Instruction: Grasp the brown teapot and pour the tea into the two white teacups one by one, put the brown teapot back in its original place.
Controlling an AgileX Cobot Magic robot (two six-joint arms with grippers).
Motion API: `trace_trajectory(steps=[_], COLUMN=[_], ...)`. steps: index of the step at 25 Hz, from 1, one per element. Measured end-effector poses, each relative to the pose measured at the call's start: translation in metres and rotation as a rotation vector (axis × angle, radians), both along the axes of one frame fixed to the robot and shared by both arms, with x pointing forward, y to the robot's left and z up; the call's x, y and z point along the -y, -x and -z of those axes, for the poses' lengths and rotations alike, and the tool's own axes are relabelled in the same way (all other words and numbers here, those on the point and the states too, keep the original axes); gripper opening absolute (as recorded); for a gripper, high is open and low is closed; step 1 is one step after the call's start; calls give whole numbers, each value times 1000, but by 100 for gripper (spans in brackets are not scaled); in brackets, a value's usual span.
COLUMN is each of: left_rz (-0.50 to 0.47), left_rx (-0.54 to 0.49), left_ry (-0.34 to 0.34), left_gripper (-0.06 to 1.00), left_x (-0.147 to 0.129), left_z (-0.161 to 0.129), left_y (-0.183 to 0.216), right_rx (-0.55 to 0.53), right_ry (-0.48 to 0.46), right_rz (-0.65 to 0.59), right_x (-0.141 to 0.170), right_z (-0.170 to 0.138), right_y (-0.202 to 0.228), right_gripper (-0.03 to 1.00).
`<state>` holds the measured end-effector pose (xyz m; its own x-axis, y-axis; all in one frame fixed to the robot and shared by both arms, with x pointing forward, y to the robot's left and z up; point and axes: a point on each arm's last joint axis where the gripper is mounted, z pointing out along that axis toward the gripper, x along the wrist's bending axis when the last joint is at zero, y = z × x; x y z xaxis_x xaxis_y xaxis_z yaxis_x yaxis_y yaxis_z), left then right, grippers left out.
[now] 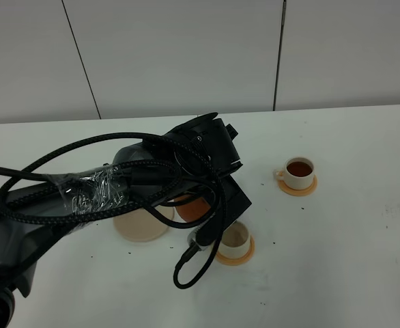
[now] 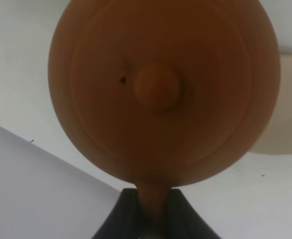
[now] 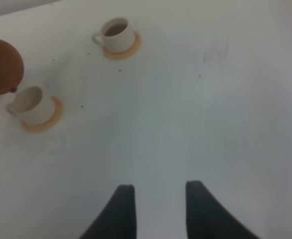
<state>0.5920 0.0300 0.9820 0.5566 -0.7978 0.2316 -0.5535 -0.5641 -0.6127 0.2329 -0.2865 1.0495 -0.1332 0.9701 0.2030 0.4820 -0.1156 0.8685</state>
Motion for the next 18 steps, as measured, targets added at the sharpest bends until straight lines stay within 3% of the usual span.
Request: trace_trajectory(steps=[18], left_rz=[82], left_rx=[50], left_ry=[-80], left_gripper=[17], left_x=[15], left_z=[10], left_y=[4], right_rx=[0], right_ry=[0], right_rz=[0], right_x=[0], right_z=[0], right_y=[0], right_gripper=[24])
